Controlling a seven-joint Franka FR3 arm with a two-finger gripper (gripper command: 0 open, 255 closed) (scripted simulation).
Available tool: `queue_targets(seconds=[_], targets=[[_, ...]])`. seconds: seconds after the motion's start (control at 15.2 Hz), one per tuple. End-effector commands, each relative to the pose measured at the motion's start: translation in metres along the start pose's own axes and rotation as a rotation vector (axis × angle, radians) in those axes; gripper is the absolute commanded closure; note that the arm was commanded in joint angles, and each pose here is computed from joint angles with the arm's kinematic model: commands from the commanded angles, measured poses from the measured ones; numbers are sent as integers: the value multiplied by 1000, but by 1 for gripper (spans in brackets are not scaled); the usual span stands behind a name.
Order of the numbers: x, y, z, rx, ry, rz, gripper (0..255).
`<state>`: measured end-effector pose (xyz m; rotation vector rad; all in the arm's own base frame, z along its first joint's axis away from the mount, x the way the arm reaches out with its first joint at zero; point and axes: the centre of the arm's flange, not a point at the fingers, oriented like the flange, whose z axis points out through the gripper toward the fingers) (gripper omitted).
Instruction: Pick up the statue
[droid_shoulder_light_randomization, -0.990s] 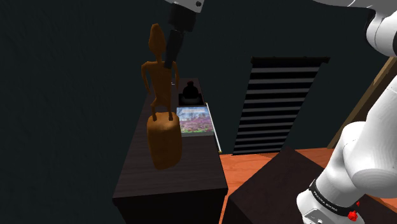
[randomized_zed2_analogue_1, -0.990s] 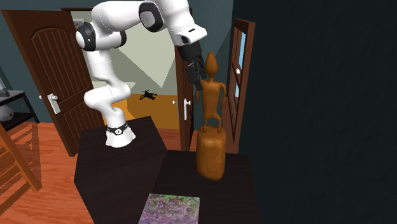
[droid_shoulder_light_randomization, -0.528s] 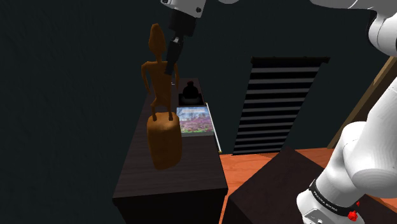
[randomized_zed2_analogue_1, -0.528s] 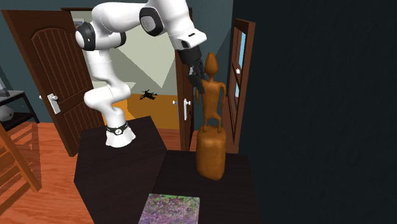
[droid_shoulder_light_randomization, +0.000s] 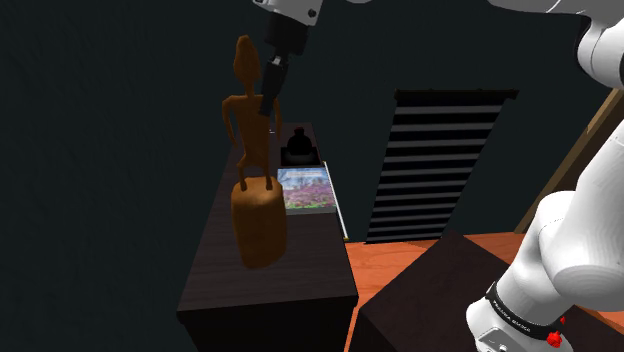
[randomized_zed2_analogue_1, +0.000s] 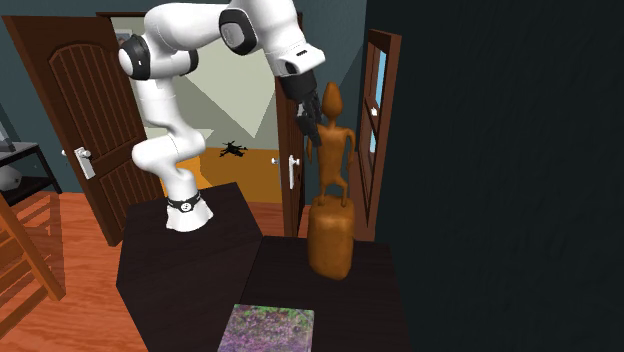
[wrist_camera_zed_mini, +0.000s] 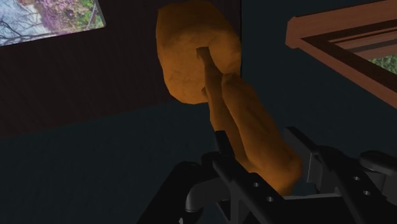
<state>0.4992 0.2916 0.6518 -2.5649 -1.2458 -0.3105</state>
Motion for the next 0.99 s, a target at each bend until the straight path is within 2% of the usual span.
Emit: queue_targets(seconds=[0.0, 0.79, 0.92], targets=[[4, -3, -10, 0, 3, -1, 255], [23, -12, -70, 0, 3, -1, 255], [23, -12, -71, 0, 3, -1, 255]])
